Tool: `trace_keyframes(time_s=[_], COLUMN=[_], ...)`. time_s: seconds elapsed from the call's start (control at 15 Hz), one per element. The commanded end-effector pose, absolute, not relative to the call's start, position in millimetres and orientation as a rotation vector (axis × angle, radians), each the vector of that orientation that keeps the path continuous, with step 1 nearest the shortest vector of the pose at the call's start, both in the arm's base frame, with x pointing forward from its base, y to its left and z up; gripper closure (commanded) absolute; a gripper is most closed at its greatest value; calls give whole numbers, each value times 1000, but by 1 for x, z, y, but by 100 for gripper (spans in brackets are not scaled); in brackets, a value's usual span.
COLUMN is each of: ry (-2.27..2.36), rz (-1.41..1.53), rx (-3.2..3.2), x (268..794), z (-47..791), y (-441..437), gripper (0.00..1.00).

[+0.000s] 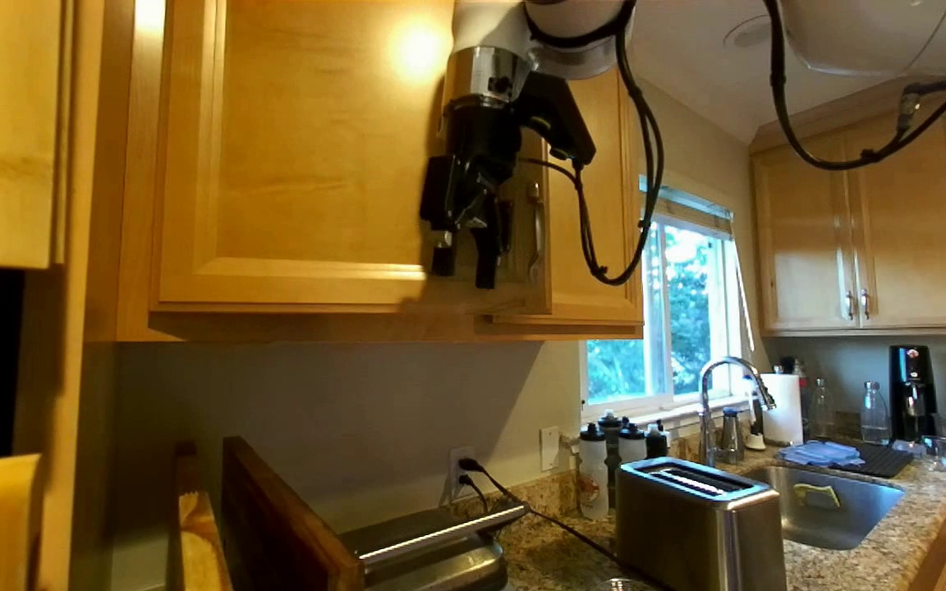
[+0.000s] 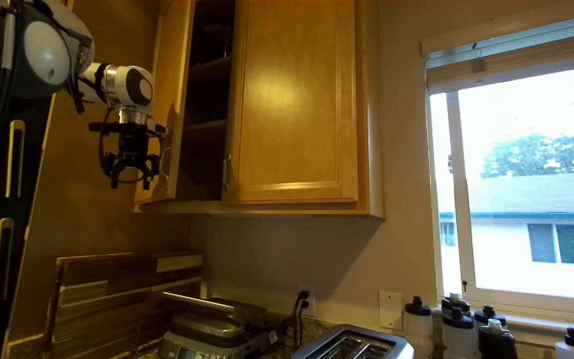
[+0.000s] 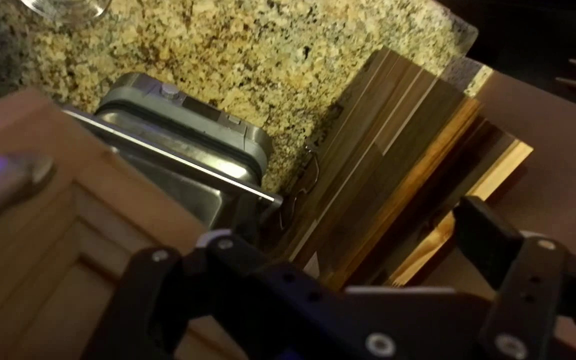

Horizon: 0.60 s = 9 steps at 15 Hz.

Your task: Close the top cabinet

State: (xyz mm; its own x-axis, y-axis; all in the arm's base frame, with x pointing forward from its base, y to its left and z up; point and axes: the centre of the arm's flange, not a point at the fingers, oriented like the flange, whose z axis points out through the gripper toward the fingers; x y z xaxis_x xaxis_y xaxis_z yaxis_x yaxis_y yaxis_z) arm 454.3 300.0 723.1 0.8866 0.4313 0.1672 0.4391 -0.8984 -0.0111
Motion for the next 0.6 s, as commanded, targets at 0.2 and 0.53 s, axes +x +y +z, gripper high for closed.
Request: trace_keyframes(time_s=[0.2,0.53], ry=[-687,-633], rz=[-640,-879], rx=[-3033,-3032], x=[482,500], z=[752,760], y=[299,305], gripper=[0,0])
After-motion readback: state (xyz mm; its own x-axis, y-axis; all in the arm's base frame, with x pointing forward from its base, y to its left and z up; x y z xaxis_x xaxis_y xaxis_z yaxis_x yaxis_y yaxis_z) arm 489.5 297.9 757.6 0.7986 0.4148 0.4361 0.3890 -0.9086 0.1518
